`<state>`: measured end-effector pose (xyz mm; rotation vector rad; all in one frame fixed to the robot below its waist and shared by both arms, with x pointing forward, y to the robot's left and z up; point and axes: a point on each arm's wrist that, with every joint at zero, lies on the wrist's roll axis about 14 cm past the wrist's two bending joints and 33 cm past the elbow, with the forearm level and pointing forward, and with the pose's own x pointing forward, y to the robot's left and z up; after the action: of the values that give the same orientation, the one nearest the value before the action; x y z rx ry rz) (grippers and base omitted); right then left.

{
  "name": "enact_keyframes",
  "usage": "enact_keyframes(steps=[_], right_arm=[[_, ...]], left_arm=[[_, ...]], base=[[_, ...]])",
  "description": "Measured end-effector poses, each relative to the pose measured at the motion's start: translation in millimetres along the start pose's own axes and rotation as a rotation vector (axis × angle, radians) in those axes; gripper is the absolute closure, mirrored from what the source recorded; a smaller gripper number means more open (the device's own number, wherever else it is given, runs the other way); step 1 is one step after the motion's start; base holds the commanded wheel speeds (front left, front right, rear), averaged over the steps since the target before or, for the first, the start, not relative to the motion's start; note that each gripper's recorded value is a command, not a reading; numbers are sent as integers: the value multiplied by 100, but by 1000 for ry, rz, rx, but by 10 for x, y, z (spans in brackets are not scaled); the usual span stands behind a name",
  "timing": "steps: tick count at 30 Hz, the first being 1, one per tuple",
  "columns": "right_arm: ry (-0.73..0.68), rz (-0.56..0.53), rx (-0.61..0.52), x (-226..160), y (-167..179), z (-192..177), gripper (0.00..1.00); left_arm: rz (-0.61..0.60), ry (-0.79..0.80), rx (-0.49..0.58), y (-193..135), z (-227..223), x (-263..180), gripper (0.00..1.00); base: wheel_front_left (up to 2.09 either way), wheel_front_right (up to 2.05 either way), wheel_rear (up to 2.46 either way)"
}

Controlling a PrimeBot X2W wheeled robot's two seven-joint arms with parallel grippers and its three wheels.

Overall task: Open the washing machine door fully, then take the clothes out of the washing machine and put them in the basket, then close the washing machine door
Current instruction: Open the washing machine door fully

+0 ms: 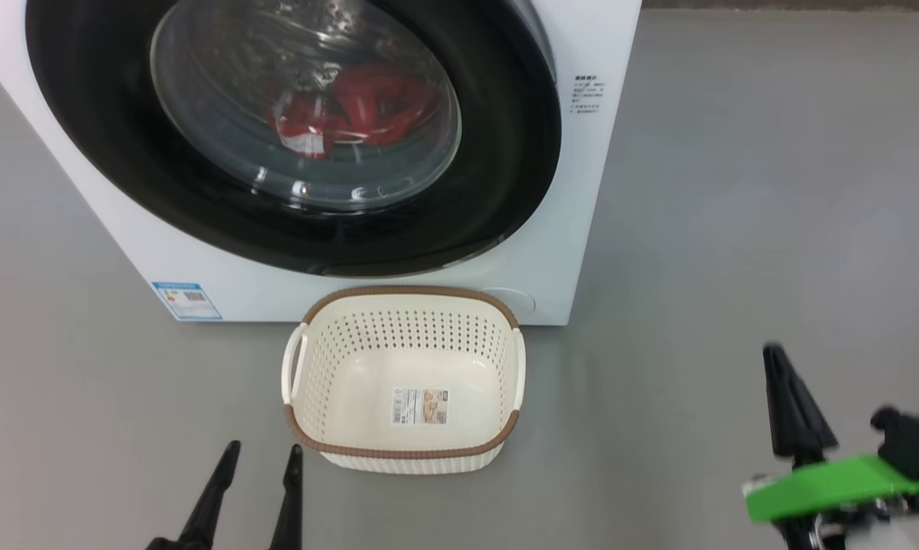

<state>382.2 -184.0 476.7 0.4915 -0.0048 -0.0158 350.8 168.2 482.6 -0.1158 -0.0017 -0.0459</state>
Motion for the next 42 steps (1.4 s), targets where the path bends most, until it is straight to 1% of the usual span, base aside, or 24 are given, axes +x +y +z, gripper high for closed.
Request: enact_keyframes(steps=[8,11,15,19,20,26,30,34,39,42], right_arm=[[-128,161,107,671,610,392,100],[-160,223,118,898,813,525,100],[-176,295,154,1176,1041,628,100],[-145,354,212,1430,1230,596,100],[-145,354,212,1430,1230,596,100],[-61,423,398,1813,1473,568,100],[-1,456,498,2051,1549,581,100],[114,490,587,2238,1621,462,100],[279,534,657,2400,1722,233,100],[355,556,698,2476,1778,136,100]], left_arm=[[-39,9,-19,-115,-38,151,0],[-41,10,-26,-122,-44,209,0],[-30,14,-38,-88,-61,269,0],[-19,22,-44,-48,-91,333,0],[-19,22,-44,-48,-91,333,0],[-1,38,-53,16,-163,431,0],[0,55,-55,30,-233,517,0],[7,66,-60,70,-293,619,0],[15,96,-71,105,-420,693,0],[16,110,-69,118,-481,734,0]], base=[[0,0,0],[0,0,0],[0,0,0],[0,0,0],[0,0,0],[0,0,0],[0,0,0],[0,0,0],[0,0,0],[0,0,0]])
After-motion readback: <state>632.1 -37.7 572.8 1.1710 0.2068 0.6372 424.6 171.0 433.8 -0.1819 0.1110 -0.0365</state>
